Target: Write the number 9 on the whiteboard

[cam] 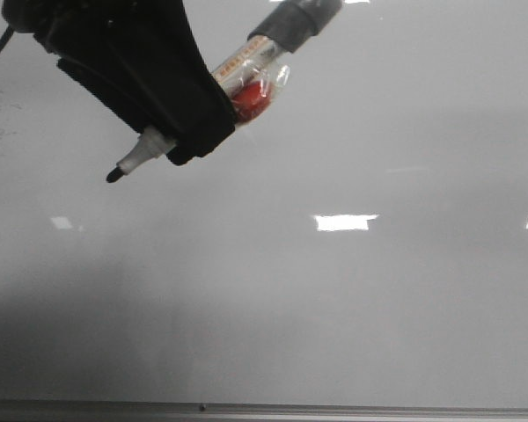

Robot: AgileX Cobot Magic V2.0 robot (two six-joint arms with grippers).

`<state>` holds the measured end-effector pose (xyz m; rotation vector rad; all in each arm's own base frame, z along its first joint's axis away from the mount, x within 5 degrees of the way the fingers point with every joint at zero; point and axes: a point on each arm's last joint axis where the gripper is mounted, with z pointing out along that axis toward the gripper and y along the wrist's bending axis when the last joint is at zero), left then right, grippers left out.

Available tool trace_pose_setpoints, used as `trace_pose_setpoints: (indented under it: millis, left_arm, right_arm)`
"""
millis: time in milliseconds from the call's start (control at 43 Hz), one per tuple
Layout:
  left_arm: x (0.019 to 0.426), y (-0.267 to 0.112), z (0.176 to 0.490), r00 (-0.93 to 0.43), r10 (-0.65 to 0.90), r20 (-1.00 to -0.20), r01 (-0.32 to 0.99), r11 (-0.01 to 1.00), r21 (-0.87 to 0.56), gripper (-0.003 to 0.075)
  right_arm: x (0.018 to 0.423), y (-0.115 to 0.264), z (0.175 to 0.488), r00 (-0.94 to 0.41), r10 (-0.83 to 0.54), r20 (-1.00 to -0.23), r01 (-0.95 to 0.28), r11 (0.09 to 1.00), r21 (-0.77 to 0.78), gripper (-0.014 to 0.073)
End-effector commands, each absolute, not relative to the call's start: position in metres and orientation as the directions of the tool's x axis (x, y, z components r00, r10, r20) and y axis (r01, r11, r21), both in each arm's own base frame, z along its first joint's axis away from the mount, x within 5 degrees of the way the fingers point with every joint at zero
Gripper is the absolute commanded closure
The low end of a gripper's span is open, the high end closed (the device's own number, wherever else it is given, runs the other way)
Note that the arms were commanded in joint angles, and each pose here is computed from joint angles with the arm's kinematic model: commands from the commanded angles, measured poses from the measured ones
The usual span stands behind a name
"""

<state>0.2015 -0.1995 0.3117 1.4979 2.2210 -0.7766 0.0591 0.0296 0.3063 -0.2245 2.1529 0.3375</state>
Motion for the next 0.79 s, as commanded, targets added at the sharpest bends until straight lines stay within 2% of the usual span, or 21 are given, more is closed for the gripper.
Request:
trace_pose_setpoints:
  millis: [0,140,326,465,698,767]
  left_arm:
    - [0.185,-0.202,0.333,-0.298,0.726,-0.620,0.951,0.169,-0.258,0.0739]
    - [0.180,-0.201,0.332,-0.260,0.752,-0.606,0.956,0.115,-0.269,0.0739]
    - [0.177,-0.200,0.332,-0.164,0.774,-0.612,0.972,0.020,-0.235,0.0739]
    - [0.175,-0.200,0.332,-0.117,0.777,-0.619,0.976,-0.026,-0.216,0.0739]
    - [0.175,-0.200,0.332,-0.114,0.775,-0.621,0.976,-0.029,-0.216,0.0739]
    - [0.175,-0.200,0.332,-0.114,0.775,-0.621,0.976,-0.029,-0.216,0.0739]
  right_arm:
    - [0.068,0.042,0.327,-0.533,-0.061,-0.844,-0.417,0.887,0.199,0.0036]
    - [0.079,0.058,0.341,-0.554,-0.141,-0.820,-0.597,0.755,0.273,0.0034]
    - [0.104,0.076,0.360,-0.551,-0.189,-0.813,-0.768,0.497,0.405,0.0034]
    - [0.126,0.081,0.367,-0.544,-0.178,-0.820,-0.799,0.406,0.443,0.0034]
    - [0.149,0.111,0.365,-0.548,-0.285,-0.786,-0.833,0.265,0.485,0.0034]
    - [0.155,0.122,0.362,-0.547,-0.306,-0.779,-0.836,0.248,0.490,0.0034]
